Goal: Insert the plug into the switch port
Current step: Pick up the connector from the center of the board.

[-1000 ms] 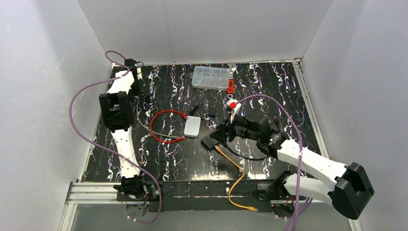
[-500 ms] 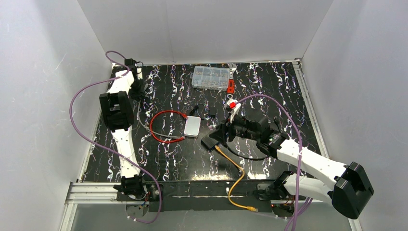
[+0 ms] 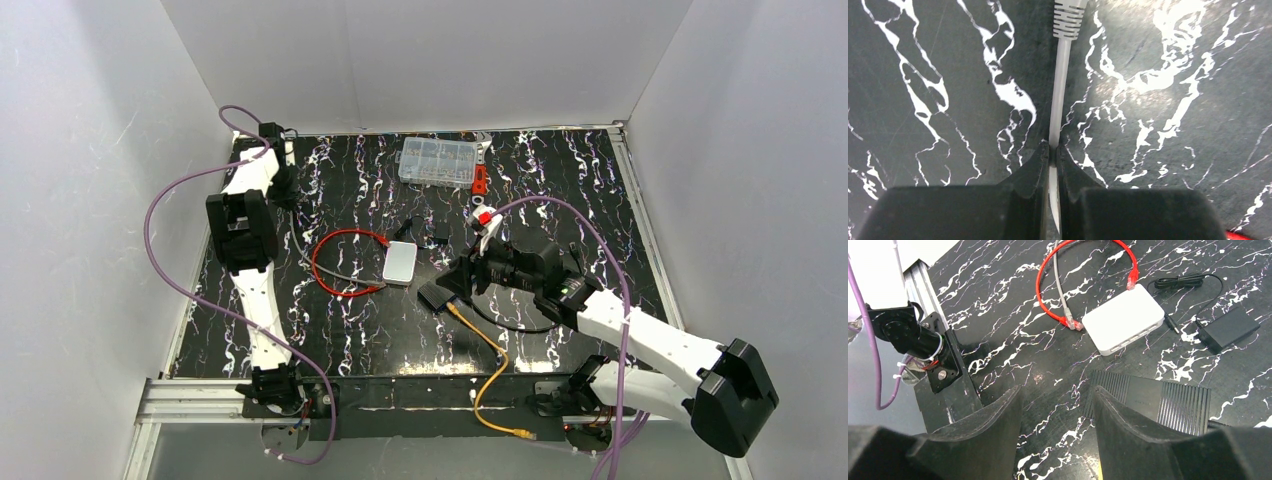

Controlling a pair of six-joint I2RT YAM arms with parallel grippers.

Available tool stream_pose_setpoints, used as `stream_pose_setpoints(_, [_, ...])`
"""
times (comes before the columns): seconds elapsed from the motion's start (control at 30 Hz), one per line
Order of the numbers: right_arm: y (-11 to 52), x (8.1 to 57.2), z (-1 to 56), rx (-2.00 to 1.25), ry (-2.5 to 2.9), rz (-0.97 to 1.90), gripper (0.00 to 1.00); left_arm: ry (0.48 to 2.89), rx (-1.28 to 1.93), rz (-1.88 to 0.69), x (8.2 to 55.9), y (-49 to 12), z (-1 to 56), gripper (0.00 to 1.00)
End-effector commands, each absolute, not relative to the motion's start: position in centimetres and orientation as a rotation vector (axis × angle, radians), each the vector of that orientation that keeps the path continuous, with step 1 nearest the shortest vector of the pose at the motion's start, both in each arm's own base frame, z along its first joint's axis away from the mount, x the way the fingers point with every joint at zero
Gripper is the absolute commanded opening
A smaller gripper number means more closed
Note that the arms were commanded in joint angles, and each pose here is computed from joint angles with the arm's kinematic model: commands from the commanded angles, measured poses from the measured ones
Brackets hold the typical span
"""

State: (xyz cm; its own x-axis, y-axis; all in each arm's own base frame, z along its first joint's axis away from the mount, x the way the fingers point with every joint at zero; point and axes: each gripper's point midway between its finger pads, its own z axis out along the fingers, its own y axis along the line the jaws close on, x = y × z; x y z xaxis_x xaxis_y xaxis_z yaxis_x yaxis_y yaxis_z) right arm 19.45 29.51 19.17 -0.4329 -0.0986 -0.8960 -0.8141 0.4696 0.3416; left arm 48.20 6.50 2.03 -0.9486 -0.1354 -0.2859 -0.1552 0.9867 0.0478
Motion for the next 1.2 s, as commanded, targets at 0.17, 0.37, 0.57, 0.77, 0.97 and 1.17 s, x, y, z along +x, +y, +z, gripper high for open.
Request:
stream_pose_setpoints(0.17, [28.9, 19.0, 22.1, -0.745, 1.763, 1.032, 0.58, 2.689, -0.305, 0.325, 46.2, 9.5, 10.3, 0.0])
stream_pose_setpoints(0.37, [27.9, 18.6, 23.1, -0.727, 1.744, 1.012, 0.58, 2.539, -0.362, 0.411, 44.8, 10.4, 16.3, 0.0])
stream_pose_setpoints(0.57, [27.2, 18.2, 23.8, -0.708, 1.738, 0.996, 0.58, 2.383, -0.338, 0.435, 43.7, 9.7, 22.8, 0.0])
stream_pose_setpoints(0.77, [26.3, 18.1, 24.4, -0.689, 1.727, 0.97, 0.59, 2.222, -0.113, 0.651, 42.5, 6.1, 29.3, 0.0])
stream_pose_setpoints(0.97, [24.9, 18.5, 25.2, -0.667, 1.718, 0.888, 0.64, 2.035, 0.041, 0.834, 40.1, 2.9, 35.2, 0.0])
stream_pose_setpoints(1.17, [23.6, 19.5, 26.4, -0.613, 1.673, 0.803, 0.68, 1.817, 0.179, 1.018, 37.1, 0.4, 41.0, 0.0])
